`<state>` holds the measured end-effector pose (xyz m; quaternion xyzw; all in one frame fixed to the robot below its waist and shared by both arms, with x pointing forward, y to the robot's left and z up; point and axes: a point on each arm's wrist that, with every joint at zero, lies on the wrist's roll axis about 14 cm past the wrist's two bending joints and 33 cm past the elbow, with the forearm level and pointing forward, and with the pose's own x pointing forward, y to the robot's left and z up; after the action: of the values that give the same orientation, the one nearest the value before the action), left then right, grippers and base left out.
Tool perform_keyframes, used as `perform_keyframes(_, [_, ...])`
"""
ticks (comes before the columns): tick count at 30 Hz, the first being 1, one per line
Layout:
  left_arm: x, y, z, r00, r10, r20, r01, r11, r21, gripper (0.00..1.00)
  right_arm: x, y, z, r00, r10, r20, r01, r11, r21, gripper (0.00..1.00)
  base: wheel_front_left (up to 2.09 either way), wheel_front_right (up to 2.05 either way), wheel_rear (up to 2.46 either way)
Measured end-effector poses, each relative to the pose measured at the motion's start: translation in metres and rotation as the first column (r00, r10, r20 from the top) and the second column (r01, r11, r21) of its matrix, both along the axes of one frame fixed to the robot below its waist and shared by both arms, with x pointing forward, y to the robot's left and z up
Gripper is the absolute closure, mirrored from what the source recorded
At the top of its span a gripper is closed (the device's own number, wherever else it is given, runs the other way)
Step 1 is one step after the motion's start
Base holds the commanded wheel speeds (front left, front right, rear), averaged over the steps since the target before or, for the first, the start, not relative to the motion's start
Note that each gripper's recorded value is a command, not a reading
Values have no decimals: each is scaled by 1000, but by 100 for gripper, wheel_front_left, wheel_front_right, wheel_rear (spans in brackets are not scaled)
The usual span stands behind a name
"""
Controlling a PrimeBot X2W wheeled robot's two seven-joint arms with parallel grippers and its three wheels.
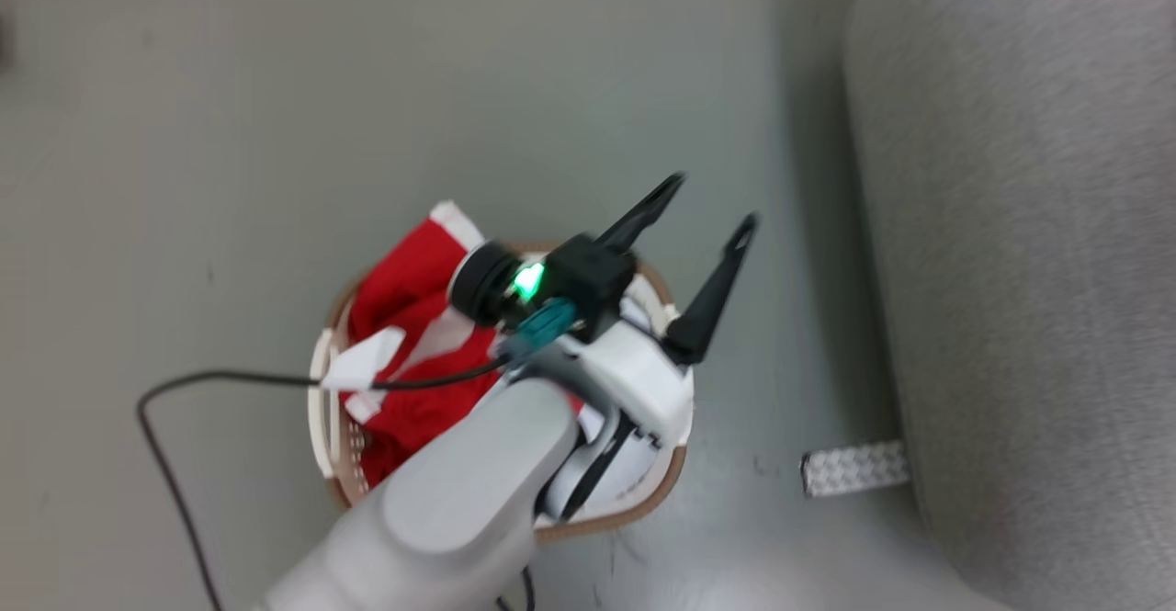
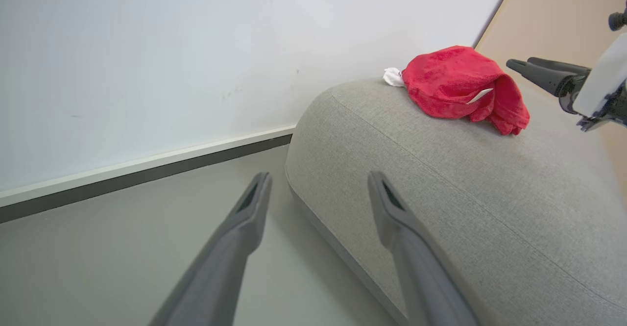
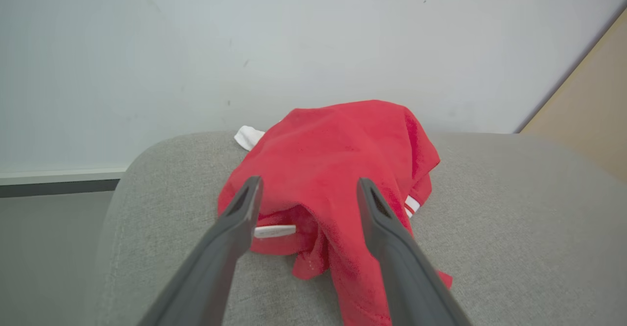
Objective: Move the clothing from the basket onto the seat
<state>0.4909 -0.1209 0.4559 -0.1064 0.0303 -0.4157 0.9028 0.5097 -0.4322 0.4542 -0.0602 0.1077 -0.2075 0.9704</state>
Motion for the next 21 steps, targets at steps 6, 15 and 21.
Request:
perform_keyframes(6, [-18,28,23,996,89,0,-89,996,4,0,-26,56,45,977,149,155,-148,989,-17,0,0,0,0])
perform_keyframes(15, [-48,89,66,960,271,65,-270,963,-17,0,-94,122,62,931,234,280,-248,969,13,0,0,0,0])
perform_keyframes(21, [-71,158,65,895,440,75,-442,897,9,0,-116,185,50,896,333,294,-367,927,71,0,0,0,0])
